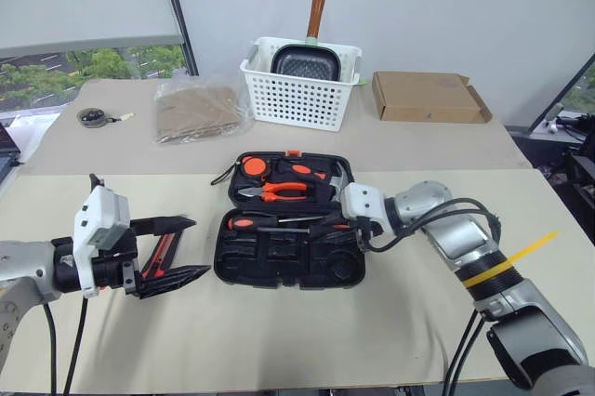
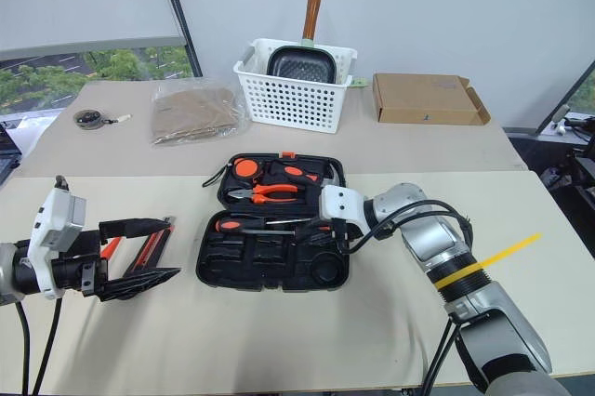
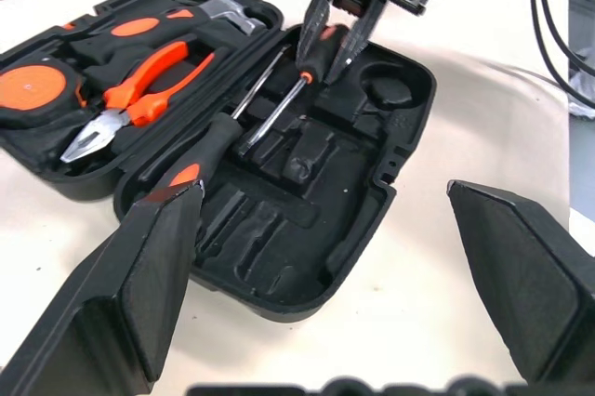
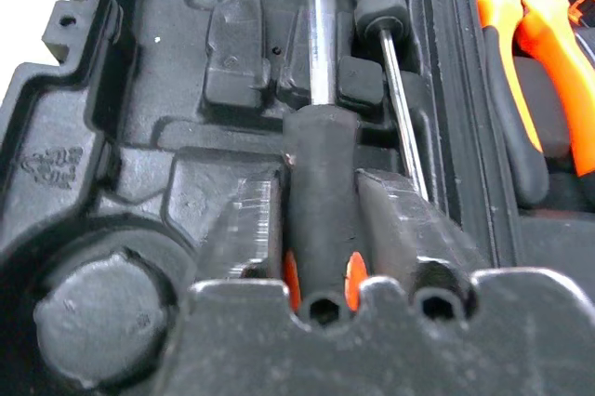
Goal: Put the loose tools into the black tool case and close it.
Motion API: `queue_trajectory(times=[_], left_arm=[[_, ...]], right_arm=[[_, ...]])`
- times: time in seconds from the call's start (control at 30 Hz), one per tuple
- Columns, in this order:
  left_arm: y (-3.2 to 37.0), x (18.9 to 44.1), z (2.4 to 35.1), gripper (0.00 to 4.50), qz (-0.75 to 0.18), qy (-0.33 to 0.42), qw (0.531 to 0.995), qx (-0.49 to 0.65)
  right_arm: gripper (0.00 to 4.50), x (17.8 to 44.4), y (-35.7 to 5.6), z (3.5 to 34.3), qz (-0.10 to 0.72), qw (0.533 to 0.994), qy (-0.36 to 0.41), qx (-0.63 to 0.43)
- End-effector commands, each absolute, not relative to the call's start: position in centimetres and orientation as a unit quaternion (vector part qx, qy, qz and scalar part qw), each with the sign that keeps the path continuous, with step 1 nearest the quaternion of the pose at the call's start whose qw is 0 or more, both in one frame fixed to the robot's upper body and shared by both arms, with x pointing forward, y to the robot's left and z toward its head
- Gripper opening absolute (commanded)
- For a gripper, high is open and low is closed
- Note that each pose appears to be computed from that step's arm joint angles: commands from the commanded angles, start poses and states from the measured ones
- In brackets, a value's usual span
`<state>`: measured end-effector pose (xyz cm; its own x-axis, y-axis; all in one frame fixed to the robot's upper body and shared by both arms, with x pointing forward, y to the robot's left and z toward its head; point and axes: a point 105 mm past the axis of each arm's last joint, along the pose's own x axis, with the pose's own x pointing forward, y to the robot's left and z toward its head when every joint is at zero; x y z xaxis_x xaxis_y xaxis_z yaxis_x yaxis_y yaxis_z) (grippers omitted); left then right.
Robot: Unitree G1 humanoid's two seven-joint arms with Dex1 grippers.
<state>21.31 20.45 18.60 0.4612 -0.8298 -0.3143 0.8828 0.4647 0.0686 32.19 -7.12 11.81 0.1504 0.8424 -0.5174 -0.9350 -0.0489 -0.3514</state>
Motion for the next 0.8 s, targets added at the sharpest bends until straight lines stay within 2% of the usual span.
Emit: queue_trajectory(times=[0.03, 0.1, 0.17, 0.23, 0.33, 0.43, 0.53, 0.8], left_arm=[[20.1, 21.2, 19.5, 4.5, -0.511, 0.107, 0.843, 0.13], [20.1, 21.3, 19.5, 4.5, -0.511, 0.108, 0.843, 0.131], [20.2, 21.4, 19.5, 4.5, -0.511, 0.108, 0.843, 0.132], [20.2, 21.4, 19.5, 4.5, -0.511, 0.107, 0.843, 0.132], [20.3, 21.6, 19.5, 4.5, -0.512, 0.108, 0.841, 0.134], [20.2, 21.7, 19.4, 4.5, -0.514, 0.109, 0.84, 0.135], [20.2, 21.8, 19.4, 4.5, -0.518, 0.109, 0.838, 0.136], [20.3, 21.9, 19.4, 4.5, -0.52, 0.111, 0.835, 0.138]], right_arm=[[3.14, 32.4, -7.1, 13.3, 0.644, 0.689, 0.054, -0.326], [3.99, 32.2, -7.2, 13.7, 0.644, 0.691, 0.051, -0.323], [4.42, 32.3, -7.3, 14.4, 0.639, 0.698, 0.038, -0.321], [4.42, 32.2, -7.1, 15.4, 0.641, 0.707, 0.025, -0.297], [4.42, 32.4, -5.9, 17.7, 0.624, 0.75, -0.03, -0.217], [4.42, 32.3, -4.9, 18.4, 0.613, 0.775, -0.06, -0.145], [4.42, 32.5, -4.1, 17.3, 0.594, 0.793, -0.072, -0.114], [4.42, 33.0, -4.4, 13.2, 0.584, 0.796, -0.031, -0.155]])
